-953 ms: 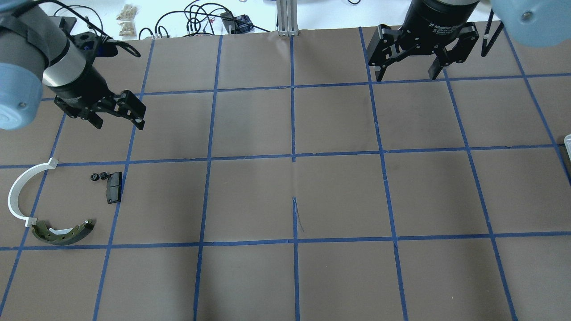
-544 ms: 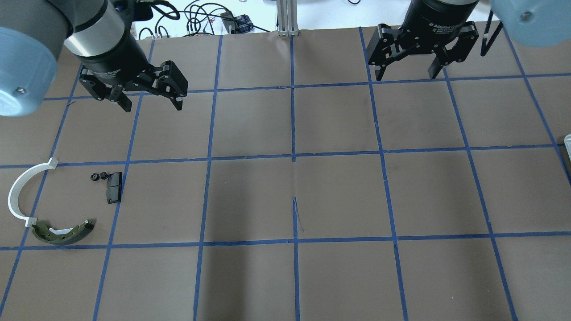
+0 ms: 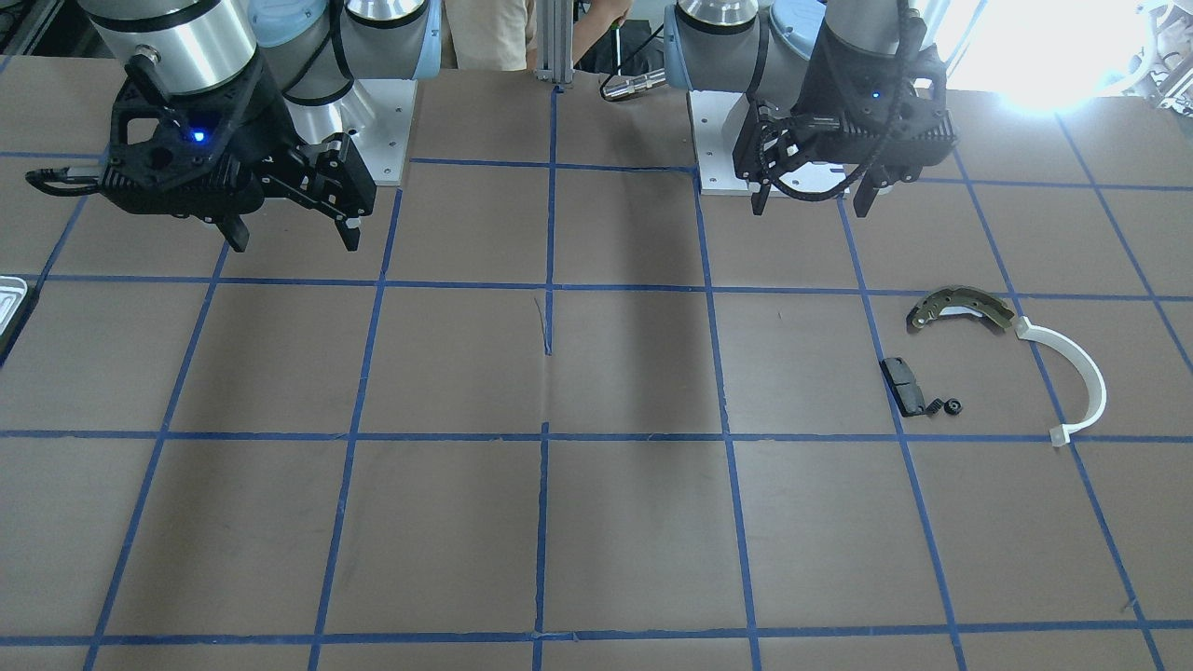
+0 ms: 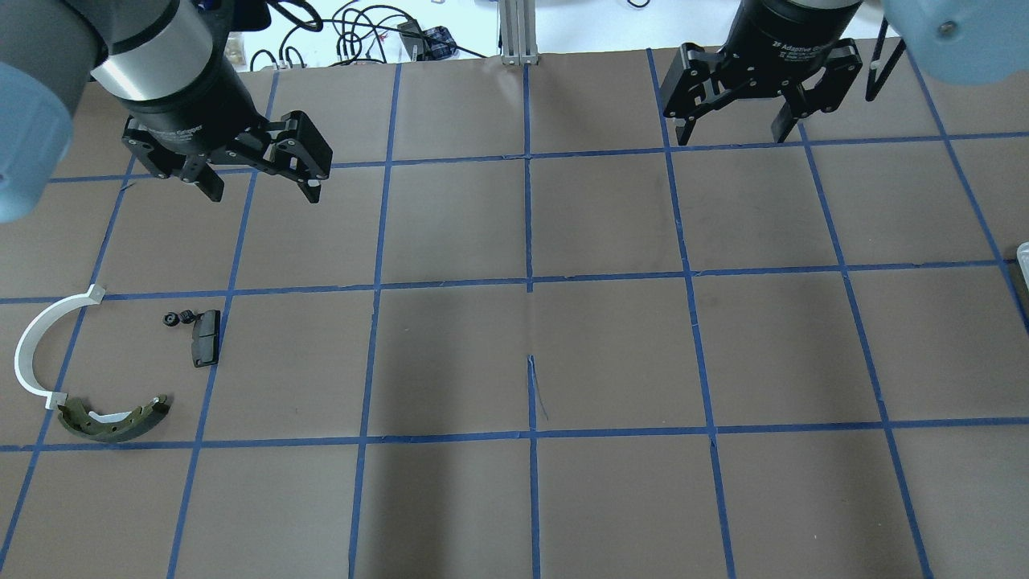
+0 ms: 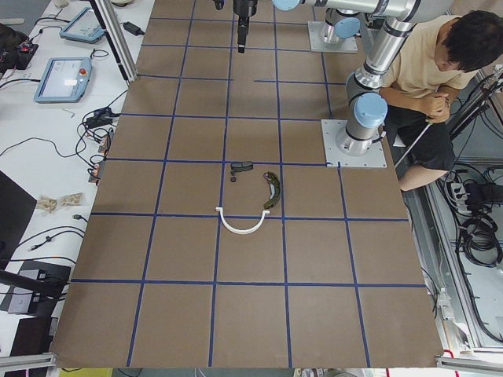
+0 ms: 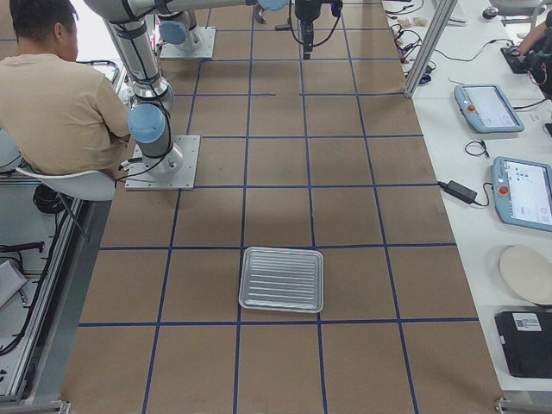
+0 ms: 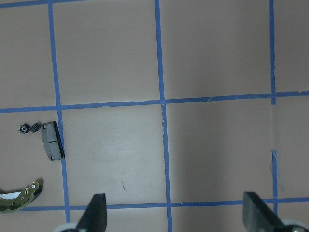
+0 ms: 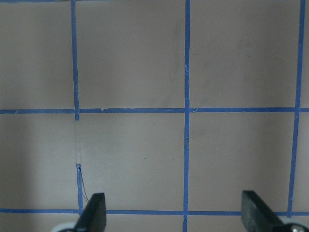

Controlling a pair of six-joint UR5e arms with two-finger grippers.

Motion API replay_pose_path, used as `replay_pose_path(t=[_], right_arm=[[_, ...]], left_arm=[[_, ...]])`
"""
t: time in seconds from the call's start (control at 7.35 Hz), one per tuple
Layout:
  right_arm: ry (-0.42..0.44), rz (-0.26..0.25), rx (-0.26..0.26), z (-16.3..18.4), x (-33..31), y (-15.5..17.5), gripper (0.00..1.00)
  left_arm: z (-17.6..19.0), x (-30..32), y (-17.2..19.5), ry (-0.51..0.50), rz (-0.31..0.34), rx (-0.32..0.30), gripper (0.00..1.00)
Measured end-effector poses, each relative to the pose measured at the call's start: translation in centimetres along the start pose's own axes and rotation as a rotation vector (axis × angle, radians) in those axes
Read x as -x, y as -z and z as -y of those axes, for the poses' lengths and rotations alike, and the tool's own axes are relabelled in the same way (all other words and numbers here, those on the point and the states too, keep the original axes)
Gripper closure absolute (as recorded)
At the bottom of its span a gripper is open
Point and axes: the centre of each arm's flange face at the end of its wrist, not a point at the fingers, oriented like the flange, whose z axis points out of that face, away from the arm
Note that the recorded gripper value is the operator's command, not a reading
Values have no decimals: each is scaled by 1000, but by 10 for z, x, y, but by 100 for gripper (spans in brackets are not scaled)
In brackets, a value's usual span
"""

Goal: Place bearing gear from tray to pile

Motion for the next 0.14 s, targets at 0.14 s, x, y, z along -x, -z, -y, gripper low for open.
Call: replay_pose_path(t=[0.14], right_arm=[[0, 0, 0, 0, 0, 0, 0]], left_arm=[[0, 4, 0, 8, -12, 13, 0]])
